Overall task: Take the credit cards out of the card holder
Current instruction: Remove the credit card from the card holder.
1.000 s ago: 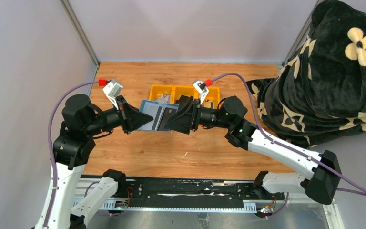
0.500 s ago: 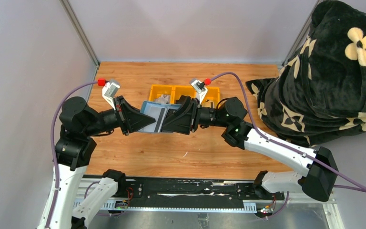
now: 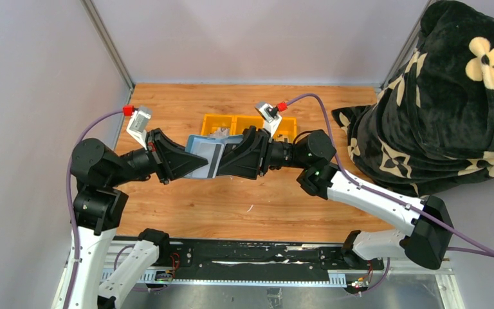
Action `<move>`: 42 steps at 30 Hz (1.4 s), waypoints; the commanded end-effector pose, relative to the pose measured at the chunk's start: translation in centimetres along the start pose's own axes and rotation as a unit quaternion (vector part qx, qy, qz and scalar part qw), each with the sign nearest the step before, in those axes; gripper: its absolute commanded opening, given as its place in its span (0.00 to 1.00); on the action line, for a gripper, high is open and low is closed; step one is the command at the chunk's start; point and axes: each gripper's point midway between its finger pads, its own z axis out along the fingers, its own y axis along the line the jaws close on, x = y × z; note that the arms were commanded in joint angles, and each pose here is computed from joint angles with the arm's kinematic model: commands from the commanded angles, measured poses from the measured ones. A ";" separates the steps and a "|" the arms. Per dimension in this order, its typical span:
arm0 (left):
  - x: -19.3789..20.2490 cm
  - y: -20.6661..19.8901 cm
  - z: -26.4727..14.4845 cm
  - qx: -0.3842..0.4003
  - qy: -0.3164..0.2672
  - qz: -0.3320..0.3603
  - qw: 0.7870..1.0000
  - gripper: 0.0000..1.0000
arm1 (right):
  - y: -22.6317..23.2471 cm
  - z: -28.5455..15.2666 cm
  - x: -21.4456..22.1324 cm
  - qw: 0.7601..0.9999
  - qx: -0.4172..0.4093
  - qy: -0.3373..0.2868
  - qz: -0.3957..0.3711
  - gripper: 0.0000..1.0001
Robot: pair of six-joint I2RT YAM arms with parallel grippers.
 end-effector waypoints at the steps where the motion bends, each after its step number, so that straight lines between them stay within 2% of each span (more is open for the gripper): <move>1: 1.2 -2.6 -0.3 0.070 0.034 -0.012 0.997 0.06 | 0.5 1.9 0.0 1.000 -0.016 -0.007 0.005 0.45; 4: 1.7 -1.4 -0.3 0.046 0.030 -0.008 0.998 0.12 | 0.6 2.4 0.0 1.000 -0.020 -0.009 0.008 0.42; 8: 1.9 -0.2 -0.6 0.009 0.021 0.025 0.999 0.08 | 0.6 2.7 0.1 1.000 -0.025 -0.013 0.011 0.34; 12: 1.6 -0.7 -0.8 0.011 0.017 0.040 0.999 0.09 | 1.0 2.7 -0.1 0.999 -0.038 -0.019 0.012 0.21; 19: 1.7 -0.7 -0.8 0.008 0.020 0.042 0.999 0.16 | 1.8 2.4 -0.2 0.998 -0.051 -0.021 0.009 0.00; 24: 1.5 -2.0 -0.7 0.044 0.025 0.012 0.999 0.32 | 1.4 2.0 0.3 0.999 -0.044 -0.022 0.016 0.00; 27: 1.2 -3.3 -0.7 0.081 0.026 -0.010 0.996 0.33 | 1.1 1.8 0.6 0.999 -0.039 -0.022 0.018 0.00; 38: -0.1 -4.6 -0.9 0.085 0.015 -0.006 0.996 0.14 | 0.1 0.6 0.8 0.999 -0.014 -0.030 0.020 0.00; 42: -0.3 -4.7 -0.8 0.085 0.013 -0.005 0.996 0.12 | -0.1 0.2 1.2 0.999 -0.009 -0.029 0.023 0.00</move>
